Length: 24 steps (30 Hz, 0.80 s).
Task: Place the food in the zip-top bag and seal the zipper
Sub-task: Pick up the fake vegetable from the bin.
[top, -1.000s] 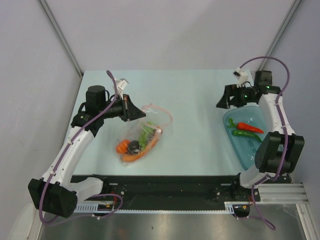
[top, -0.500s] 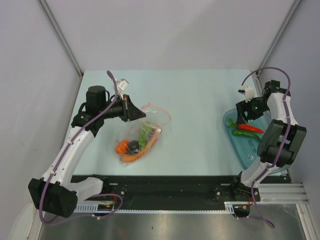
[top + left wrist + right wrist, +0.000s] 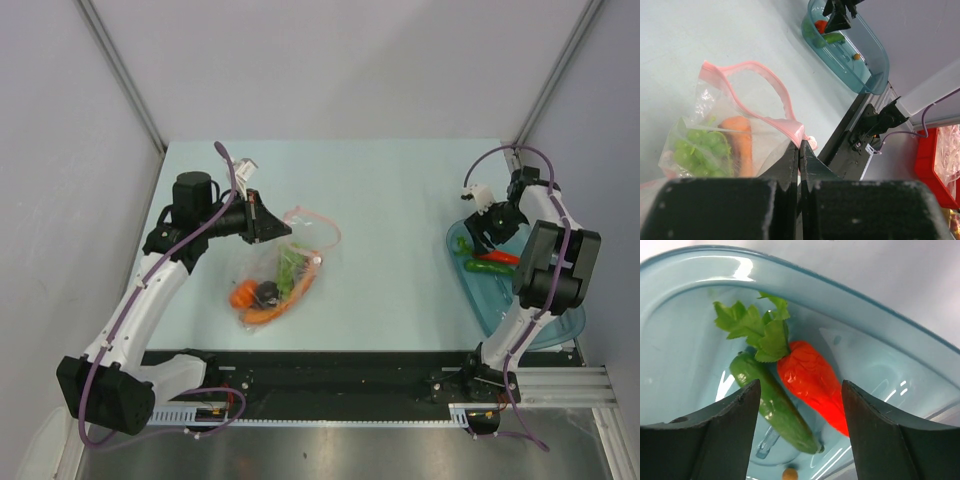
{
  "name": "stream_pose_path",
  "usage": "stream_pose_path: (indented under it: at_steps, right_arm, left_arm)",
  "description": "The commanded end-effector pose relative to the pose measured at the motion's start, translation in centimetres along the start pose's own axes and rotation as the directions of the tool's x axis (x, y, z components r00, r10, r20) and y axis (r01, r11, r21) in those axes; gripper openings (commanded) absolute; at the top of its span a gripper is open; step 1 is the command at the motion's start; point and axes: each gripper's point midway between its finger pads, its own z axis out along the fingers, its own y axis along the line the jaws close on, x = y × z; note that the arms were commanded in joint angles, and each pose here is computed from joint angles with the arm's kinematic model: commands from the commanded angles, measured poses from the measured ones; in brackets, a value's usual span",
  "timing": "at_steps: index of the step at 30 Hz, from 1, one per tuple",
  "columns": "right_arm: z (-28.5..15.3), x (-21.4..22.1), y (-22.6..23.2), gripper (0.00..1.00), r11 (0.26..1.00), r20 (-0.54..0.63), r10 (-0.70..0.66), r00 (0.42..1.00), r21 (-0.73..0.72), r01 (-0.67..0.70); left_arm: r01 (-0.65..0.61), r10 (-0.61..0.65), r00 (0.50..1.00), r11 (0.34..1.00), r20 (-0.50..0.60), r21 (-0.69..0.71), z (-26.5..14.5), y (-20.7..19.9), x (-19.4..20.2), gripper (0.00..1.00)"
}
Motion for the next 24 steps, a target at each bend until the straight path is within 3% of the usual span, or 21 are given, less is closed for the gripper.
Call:
stream_pose_path:
  at_steps: [1,7,12,16,20,24]
  right_arm:
    - [1.4,0.0,-1.1,0.7,0.996,-0.026,-0.075,0.997,0.037,0.075]
    - [3.1,1.1,-0.8,0.65,0.992,-0.067,-0.124,0.99,0.006,0.125]
    - [3.1,1.4,-0.4,0.53,0.99,-0.069,-0.14,0.988,-0.004,0.14]
    - [2.1,1.2,-0.2,0.31,0.99,-0.056,-0.139,0.989,0.018,0.141]
    - [-1.7,-1.2,0.0,0.0,0.984,0.01,-0.137,0.991,0.113,0.135]
    - [-5.9,-4.7,1.0,0.0,0.976,0.152,-0.113,0.982,0.2,0.081]
  left_arm:
    - [-0.045,0.044,0.999,0.999,0.02,0.011,-0.3,-0.4,-0.8,0.0]
    - [-0.048,0.047,0.999,0.999,0.02,0.009,-0.2,-0.3,-0.8,0.0]
    - [-0.052,0.052,0.998,0.999,0.02,0.011,-0.2,-0.3,-0.8,0.0]
    - [-0.056,0.056,0.998,0.998,0.021,0.009,-0.3,-0.3,-0.8,0.0]
    - [-0.056,0.055,0.998,0.998,0.023,0.009,-0.4,-0.3,-0.7,0.0]
    - [-0.051,0.051,0.998,0.999,0.026,0.012,-0.5,-0.5,-0.6,0.0]
